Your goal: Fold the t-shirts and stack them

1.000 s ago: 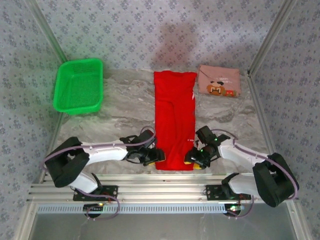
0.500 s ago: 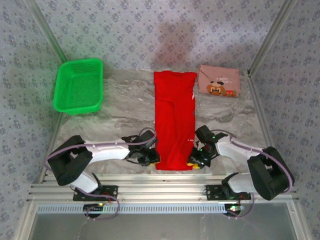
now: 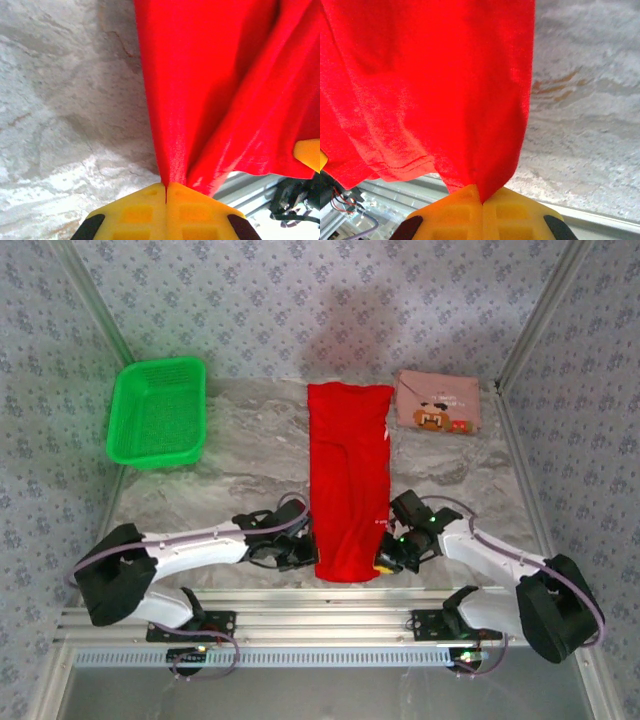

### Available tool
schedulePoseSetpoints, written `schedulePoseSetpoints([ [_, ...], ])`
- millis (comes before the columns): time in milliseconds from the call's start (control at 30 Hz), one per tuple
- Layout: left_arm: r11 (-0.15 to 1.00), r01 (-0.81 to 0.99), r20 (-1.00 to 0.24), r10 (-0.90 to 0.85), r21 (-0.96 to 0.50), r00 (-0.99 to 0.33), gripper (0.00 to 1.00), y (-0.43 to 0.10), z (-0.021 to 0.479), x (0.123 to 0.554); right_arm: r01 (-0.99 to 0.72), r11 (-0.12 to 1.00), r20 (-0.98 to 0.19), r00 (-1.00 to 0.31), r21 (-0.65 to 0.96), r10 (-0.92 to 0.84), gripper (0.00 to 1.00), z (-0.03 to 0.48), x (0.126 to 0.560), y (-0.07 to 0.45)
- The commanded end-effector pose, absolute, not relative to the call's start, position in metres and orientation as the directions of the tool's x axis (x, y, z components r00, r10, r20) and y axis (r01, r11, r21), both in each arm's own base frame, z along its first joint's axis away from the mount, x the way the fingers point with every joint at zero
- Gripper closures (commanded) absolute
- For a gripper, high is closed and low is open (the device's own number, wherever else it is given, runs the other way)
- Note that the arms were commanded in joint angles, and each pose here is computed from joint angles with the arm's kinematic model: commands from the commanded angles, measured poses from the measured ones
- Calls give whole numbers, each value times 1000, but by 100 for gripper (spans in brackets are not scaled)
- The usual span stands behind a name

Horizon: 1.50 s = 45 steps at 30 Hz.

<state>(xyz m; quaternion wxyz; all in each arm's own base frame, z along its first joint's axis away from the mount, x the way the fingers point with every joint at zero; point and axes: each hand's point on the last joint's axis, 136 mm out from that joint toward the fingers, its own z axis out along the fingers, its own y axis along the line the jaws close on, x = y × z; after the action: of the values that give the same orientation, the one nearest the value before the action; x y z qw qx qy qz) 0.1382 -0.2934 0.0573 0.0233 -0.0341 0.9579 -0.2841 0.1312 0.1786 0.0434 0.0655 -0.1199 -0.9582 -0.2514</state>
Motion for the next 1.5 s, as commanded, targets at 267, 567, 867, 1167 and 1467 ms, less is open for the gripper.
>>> schedulePoseSetpoints([
  [267, 858, -72, -54, -116, -508, -992, 100, -266, 75, 132, 301, 850, 248, -946, 431, 209, 100, 70, 116, 176],
  [567, 787, -73, -131, -192, -612, -973, 100, -260, 136, 203, 279, 815, 152, -960, 508, 234, 100, 116, 189, 173],
  [867, 762, -43, -190, -215, -646, -958, 100, -266, 164, 298, 222, 796, 79, -973, 563, 216, 100, 134, 298, 166],
  [1167, 742, -54, -205, -254, -668, -945, 100, -261, 169, 385, 208, 813, 83, -977, 543, 194, 100, 121, 379, 149],
  [1467, 747, -74, -165, -240, -660, -957, 100, -272, 137, 436, 234, 836, 106, -972, 496, 209, 100, 92, 424, 127],
])
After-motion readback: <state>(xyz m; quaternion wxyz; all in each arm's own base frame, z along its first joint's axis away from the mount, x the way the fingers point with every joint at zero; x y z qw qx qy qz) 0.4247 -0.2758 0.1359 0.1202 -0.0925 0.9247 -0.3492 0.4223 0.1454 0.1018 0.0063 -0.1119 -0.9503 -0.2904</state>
